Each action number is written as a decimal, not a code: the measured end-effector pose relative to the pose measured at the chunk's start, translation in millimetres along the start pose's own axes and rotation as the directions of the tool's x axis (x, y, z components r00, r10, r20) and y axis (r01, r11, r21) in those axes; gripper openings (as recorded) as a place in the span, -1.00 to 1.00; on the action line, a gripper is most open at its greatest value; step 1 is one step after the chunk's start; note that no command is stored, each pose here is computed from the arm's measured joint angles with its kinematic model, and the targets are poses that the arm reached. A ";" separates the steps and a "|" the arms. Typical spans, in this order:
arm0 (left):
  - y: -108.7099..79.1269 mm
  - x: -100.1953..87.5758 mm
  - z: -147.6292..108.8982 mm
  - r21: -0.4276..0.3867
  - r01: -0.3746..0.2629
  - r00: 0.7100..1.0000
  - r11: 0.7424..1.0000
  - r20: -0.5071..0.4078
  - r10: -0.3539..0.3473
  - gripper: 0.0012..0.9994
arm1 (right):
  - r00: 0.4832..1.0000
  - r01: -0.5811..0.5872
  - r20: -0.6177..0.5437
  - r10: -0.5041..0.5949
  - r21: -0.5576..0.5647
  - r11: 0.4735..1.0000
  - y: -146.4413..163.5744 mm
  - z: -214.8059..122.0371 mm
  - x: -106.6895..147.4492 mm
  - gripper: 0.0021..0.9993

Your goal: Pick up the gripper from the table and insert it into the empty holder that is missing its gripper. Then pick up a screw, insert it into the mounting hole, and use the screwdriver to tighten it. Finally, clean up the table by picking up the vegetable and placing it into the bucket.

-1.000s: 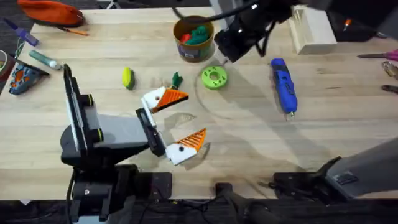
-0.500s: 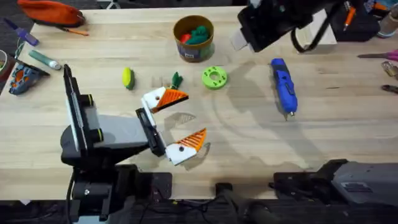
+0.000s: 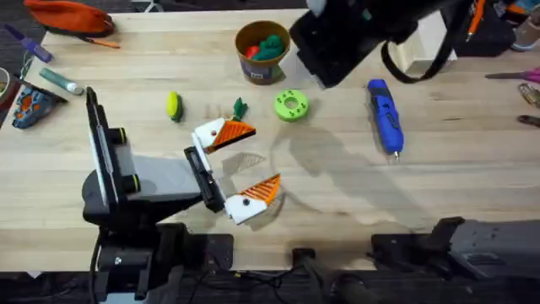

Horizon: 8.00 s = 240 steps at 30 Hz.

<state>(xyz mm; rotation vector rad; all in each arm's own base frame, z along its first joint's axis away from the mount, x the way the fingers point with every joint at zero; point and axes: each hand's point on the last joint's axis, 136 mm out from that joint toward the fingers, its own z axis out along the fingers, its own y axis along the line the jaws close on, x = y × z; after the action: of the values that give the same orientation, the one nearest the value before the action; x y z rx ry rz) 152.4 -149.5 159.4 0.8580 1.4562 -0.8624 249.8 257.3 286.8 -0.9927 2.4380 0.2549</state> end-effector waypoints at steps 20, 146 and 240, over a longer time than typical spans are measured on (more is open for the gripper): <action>0.0 0.0 0.0 0.000 -0.002 1.000 1.000 0.000 0.002 0.97 | 0.967 0.232 -0.086 -0.242 -0.113 0.966 76.9 35.0 -19.1 -0.99; 0.0 0.1 0.0 0.000 0.002 1.000 1.000 0.000 -0.002 0.97 | 0.853 0.497 -0.033 -0.521 -0.257 0.829 128.4 72.9 -20.4 -0.99; -0.1 0.1 0.0 0.000 -0.001 1.000 1.000 0.000 0.001 0.98 | 0.880 0.434 -0.041 -0.473 -0.334 0.837 130.5 66.3 -24.1 -0.99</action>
<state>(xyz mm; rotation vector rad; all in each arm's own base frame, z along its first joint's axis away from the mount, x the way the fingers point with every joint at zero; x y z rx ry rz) 152.4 -149.5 159.3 0.8593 1.4555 -0.8615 198.4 388.4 240.3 -1.7419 2.2142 0.4358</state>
